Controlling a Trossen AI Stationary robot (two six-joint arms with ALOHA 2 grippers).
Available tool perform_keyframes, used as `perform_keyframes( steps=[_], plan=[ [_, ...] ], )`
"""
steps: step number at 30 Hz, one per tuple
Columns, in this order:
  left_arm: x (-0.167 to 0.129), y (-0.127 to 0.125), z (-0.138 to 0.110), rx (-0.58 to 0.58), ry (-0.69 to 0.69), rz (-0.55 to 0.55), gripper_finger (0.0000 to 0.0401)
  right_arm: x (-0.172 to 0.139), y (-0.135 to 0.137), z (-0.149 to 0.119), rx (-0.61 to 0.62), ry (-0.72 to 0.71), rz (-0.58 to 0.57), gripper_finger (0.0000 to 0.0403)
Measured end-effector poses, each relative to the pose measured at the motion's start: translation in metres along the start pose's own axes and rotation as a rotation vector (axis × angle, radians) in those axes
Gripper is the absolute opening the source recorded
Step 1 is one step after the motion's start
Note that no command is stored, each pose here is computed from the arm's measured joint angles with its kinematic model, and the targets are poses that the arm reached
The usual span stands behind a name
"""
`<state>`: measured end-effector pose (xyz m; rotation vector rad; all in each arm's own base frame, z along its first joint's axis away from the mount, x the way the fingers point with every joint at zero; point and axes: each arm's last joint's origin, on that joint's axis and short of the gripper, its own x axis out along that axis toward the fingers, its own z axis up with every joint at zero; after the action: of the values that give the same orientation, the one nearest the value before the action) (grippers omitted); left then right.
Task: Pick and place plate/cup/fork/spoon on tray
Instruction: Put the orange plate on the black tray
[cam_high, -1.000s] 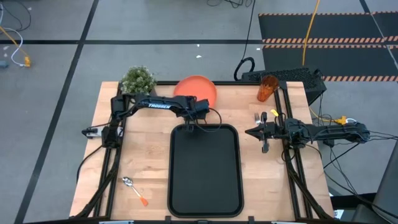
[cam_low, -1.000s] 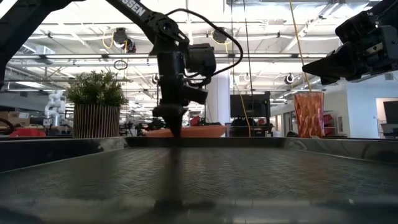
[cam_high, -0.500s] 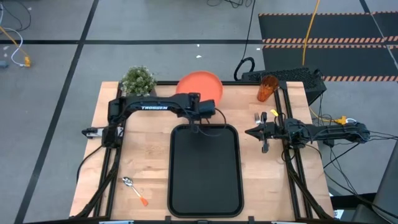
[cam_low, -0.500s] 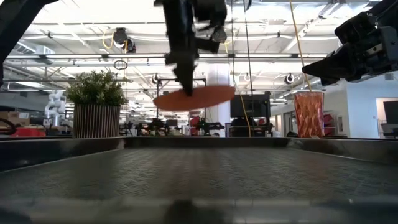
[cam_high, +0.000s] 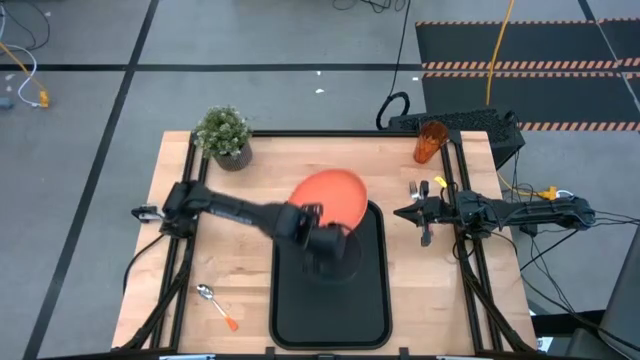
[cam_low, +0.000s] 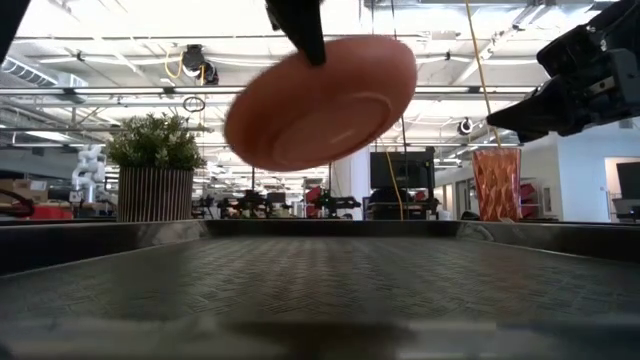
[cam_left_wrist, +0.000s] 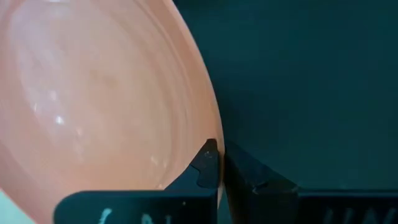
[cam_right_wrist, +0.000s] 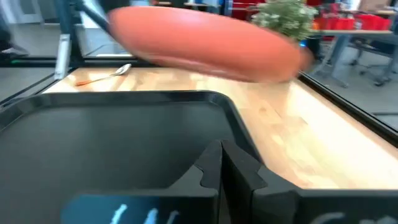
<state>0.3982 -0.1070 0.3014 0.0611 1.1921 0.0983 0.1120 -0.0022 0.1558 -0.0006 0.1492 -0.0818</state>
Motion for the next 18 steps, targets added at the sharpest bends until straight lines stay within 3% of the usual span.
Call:
perform_keyframes(
  steps=[5, 11, 18],
  plan=[
    [-0.009, -0.041, -0.006, -0.071, -0.068, -0.061, 0.0007, 0.000, -0.003, 0.000, 0.061, -0.004, -0.096, 0.0000],
    [-0.012, -0.073, -0.001, -0.104, -0.211, -0.126, 0.0007, 0.000, -0.003, 0.000, 0.124, -0.007, -0.104, 0.0000],
    [0.044, -0.087, -0.008, -0.063, -0.007, -0.160, 0.0007, 0.000, -0.003, -0.001, 0.132, 0.004, -0.105, 0.0000]
  ],
)
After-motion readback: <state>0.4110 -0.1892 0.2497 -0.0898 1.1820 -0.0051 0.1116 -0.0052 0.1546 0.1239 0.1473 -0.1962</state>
